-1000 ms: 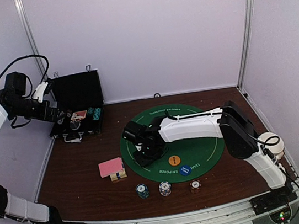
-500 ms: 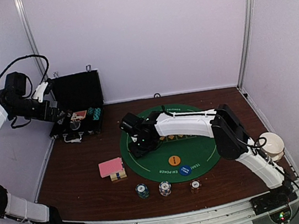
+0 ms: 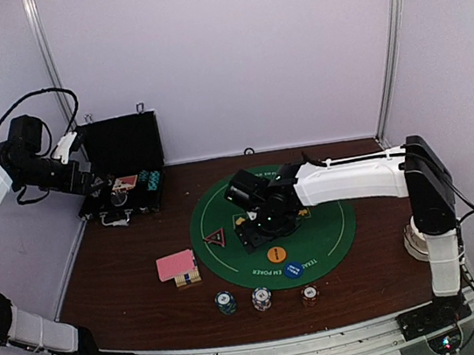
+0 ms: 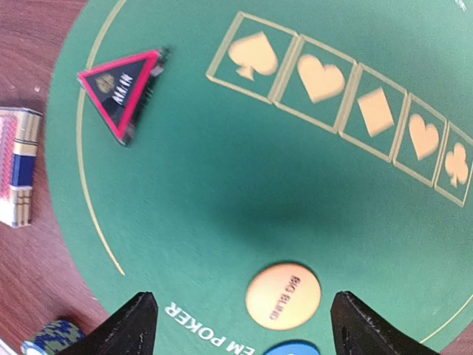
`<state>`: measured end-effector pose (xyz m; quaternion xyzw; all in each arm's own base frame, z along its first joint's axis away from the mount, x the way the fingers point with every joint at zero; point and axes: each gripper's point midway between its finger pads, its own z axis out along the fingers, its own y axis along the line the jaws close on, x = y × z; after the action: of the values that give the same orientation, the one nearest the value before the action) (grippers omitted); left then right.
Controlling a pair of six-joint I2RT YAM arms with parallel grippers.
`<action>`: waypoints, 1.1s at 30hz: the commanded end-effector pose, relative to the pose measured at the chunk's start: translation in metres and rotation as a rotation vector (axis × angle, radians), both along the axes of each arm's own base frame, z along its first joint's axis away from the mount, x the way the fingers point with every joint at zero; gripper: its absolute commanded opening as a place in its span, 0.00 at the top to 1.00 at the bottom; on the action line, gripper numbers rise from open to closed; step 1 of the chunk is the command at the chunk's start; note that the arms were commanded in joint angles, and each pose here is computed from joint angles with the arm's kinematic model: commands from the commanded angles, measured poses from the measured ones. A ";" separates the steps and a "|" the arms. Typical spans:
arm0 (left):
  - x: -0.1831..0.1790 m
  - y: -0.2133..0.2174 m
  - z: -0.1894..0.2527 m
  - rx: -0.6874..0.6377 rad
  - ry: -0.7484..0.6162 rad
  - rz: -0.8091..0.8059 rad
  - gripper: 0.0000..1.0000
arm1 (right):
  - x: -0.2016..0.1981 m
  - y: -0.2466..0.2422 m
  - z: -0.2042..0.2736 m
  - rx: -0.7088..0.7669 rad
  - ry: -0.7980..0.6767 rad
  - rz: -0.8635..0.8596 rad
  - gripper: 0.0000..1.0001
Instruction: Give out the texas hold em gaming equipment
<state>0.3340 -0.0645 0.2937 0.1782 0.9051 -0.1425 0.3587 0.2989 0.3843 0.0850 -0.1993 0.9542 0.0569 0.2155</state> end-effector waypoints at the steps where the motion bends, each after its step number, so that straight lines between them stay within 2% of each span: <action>1: -0.001 0.000 0.012 -0.017 -0.027 -0.001 0.02 | -0.009 -0.029 -0.020 -0.025 0.029 -0.121 0.16; 12: 0.001 -0.004 0.019 -0.035 -0.031 -0.011 0.02 | -0.021 -0.045 -0.046 -0.032 0.094 -0.170 0.17; 23: 0.000 -0.002 0.022 -0.026 -0.042 -0.009 0.02 | -0.017 -0.046 -0.069 -0.018 0.154 -0.193 0.33; 33: -0.001 -0.003 0.024 -0.023 -0.049 -0.015 0.02 | -0.029 -0.050 -0.078 -0.004 0.199 -0.215 0.31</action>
<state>0.3308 -0.0681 0.3016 0.1808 0.9027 -0.1529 0.3592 0.2812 0.3405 0.0222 -0.1026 0.9822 0.0494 0.1491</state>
